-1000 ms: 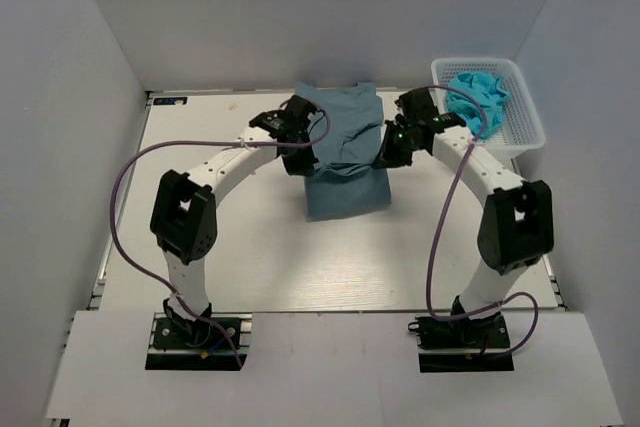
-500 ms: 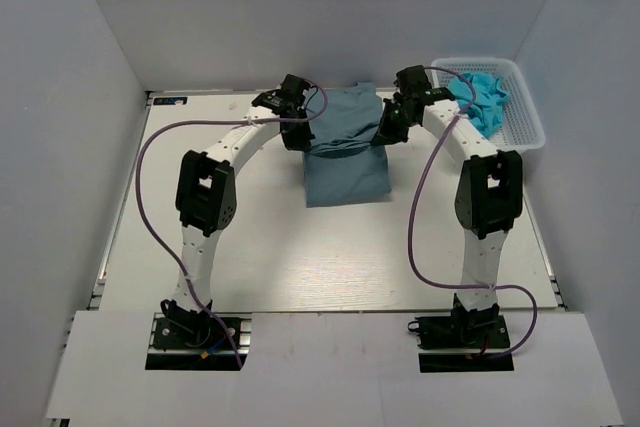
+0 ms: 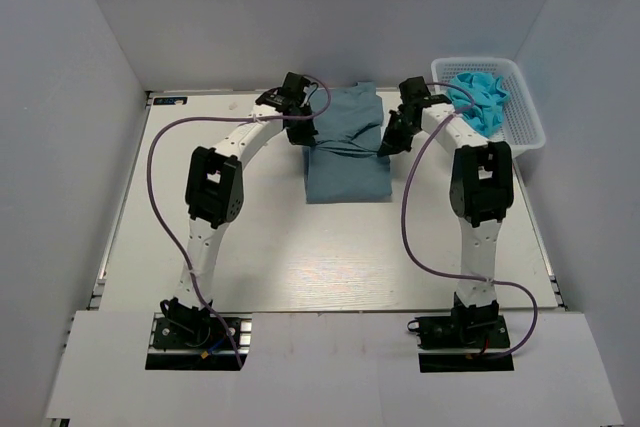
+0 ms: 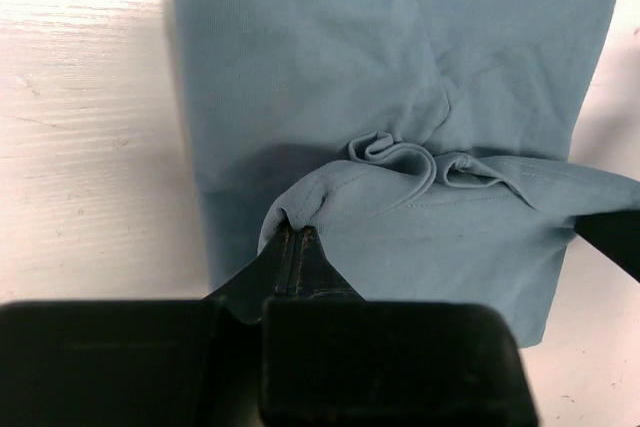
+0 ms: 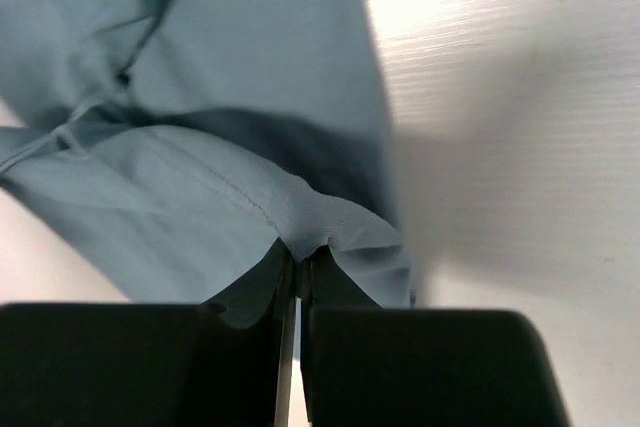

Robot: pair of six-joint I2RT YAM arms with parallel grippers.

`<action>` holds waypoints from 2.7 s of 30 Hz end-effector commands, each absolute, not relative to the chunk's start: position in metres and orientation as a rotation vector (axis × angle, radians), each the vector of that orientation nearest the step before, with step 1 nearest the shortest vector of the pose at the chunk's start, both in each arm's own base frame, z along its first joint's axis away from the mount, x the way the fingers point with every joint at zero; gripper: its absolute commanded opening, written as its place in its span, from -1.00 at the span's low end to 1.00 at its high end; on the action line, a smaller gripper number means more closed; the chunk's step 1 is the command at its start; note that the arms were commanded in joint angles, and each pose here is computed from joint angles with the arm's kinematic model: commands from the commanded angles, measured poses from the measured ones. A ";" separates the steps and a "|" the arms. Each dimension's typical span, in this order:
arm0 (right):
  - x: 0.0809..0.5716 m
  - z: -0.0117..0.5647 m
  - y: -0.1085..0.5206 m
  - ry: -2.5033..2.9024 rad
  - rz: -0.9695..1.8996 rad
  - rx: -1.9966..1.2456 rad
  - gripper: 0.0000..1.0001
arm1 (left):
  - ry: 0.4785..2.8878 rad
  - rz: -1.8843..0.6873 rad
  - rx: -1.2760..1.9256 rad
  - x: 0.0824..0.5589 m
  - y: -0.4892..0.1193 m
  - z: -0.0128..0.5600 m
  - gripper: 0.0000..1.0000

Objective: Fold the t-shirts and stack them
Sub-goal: Fold the folded rectangular tshirt in 1/3 of the way, then grab one side of the 2/3 rectangular tshirt with both arms

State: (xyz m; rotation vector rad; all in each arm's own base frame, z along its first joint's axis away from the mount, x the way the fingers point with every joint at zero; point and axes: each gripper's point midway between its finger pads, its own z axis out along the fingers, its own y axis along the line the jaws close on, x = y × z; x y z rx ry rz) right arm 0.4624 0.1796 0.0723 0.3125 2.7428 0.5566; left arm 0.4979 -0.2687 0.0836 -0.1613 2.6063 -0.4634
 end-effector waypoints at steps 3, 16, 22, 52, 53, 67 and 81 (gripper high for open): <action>0.496 0.085 0.182 2.640 0.611 0.314 -1.00 | 2.533 -0.485 -0.149 0.513 -0.269 0.106 -1.00; 0.563 0.139 0.224 2.347 1.025 0.250 -0.16 | 2.374 -0.500 -0.247 0.566 -0.237 0.149 0.99; 0.584 0.185 0.204 2.235 0.966 0.263 0.81 | 2.262 -0.533 -0.294 0.576 -0.203 0.195 0.99; 0.377 0.011 0.163 2.746 0.856 0.383 -0.54 | 2.898 -0.602 -0.113 0.349 -0.268 0.005 -0.25; 0.372 0.010 0.164 2.754 0.859 0.379 -0.64 | 2.912 -0.593 -0.117 0.345 -0.265 0.001 -0.35; 0.296 0.024 0.153 2.782 0.843 0.259 -1.00 | 2.881 -0.680 -0.016 0.287 -0.267 0.023 -1.00; 0.195 0.111 0.135 2.730 0.821 0.143 -1.00 | 2.815 -0.908 0.149 0.191 -0.260 0.160 -1.00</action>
